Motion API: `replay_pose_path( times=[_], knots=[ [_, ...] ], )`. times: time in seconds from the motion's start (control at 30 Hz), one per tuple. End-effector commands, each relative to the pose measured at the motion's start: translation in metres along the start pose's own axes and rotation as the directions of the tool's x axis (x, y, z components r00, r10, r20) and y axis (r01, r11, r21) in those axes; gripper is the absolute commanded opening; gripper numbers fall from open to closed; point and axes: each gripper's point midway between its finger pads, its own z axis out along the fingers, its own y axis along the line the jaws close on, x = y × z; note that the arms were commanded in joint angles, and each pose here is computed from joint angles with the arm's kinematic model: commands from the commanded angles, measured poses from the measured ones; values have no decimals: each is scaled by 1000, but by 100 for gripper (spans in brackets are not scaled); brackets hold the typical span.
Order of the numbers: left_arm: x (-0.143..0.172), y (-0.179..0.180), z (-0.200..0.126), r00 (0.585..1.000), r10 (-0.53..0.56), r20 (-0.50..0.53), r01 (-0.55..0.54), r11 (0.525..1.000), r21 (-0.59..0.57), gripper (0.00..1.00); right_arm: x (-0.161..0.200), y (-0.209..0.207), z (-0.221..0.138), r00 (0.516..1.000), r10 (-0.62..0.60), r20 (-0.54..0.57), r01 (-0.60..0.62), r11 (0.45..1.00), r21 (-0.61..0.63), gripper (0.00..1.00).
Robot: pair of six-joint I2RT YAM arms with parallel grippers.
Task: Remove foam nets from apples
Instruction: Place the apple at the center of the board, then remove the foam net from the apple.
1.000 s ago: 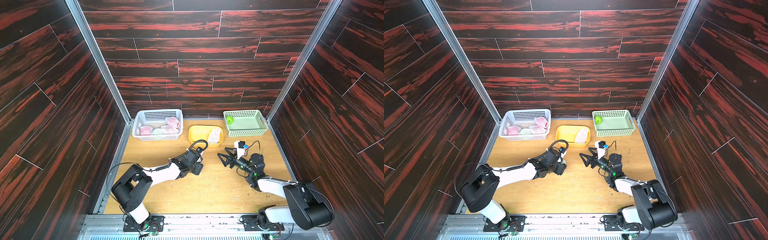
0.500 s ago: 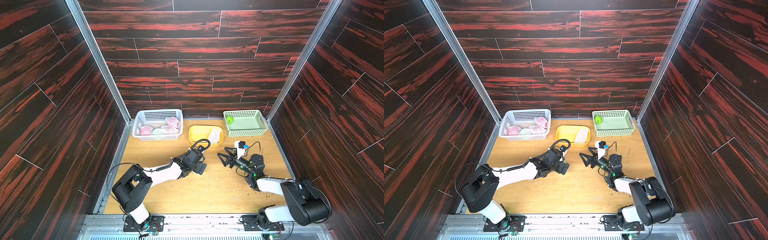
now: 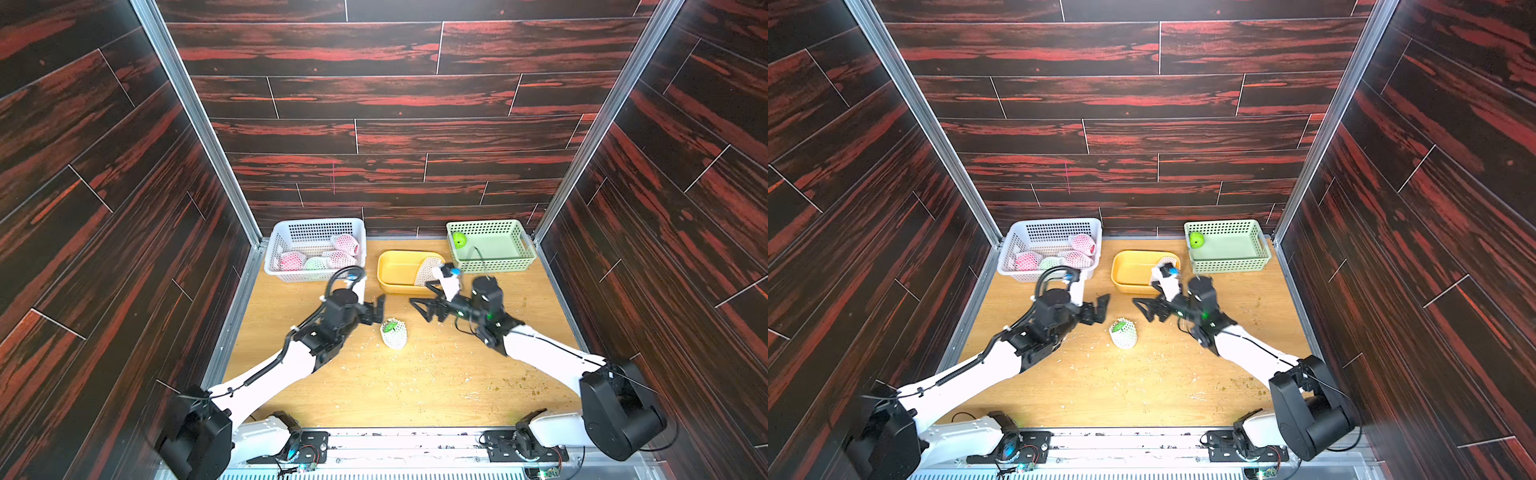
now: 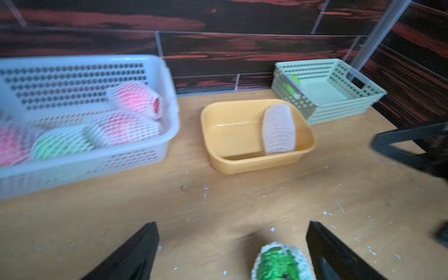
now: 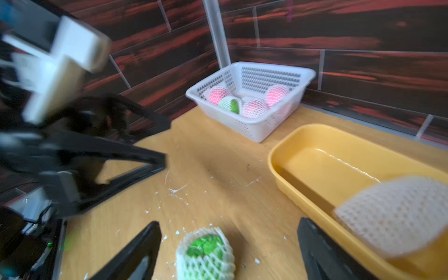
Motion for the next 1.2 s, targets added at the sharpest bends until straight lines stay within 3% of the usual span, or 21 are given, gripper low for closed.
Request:
replay_pose_path(
  times=[0.0,0.23,0.67,1.17],
  knots=[
    [21,26,-9,989,-148,27,149,988,-33,100,69,-6,4,935,102,-341,-87,994,59,92],
    [60,48,-18,990,-137,-21,134,985,-111,100,117,1,26,880,131,-456,-113,991,66,93],
    [80,42,-1,990,-108,-95,100,991,-89,100,149,20,51,897,46,-439,-75,996,-50,94],
    [79,41,3,990,-111,-91,104,991,-85,100,167,22,72,893,19,-450,-52,997,-61,95]
  ],
)
